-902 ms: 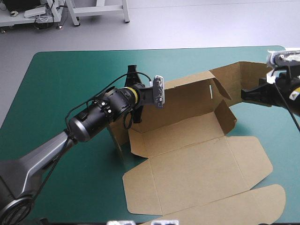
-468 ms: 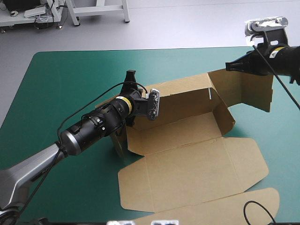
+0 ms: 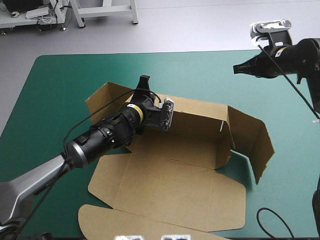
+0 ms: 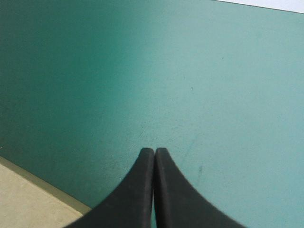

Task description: Fold the box

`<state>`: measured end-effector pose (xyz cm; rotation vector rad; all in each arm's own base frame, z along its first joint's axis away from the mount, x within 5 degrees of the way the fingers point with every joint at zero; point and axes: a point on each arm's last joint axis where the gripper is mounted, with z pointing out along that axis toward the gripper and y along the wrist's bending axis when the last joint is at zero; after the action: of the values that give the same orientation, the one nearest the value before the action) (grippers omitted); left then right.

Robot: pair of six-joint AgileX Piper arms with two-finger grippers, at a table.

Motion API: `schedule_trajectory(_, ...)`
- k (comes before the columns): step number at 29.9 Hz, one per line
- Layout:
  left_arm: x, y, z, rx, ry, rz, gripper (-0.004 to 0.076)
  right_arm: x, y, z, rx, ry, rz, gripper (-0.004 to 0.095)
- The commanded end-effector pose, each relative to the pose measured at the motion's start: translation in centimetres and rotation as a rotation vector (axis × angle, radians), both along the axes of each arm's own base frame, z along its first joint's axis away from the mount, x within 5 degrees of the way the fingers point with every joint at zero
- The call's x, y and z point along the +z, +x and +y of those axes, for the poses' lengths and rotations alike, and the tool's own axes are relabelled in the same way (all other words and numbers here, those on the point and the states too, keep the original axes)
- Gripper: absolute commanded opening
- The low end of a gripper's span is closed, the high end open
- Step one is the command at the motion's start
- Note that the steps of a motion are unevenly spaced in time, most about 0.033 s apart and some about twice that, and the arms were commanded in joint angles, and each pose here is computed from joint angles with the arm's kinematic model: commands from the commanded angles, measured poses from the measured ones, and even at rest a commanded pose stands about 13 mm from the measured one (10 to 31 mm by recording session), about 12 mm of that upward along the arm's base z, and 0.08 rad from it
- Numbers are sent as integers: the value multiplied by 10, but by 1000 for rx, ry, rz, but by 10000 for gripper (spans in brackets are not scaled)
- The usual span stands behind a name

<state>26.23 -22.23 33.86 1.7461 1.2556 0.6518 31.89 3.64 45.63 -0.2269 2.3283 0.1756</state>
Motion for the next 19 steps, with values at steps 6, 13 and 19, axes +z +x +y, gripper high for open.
schedule_trajectory(6,24,-4,10,113,-121,-31,-9,3,10,8,53,47,-47,-18)
schedule_trajectory(13,23,-2,17,215,-121,-6,-8,-6,27,9,52,49,-46,-18)
schedule_trajectory(19,22,-2,21,285,-153,13,-8,-19,48,13,63,62,24,-18)
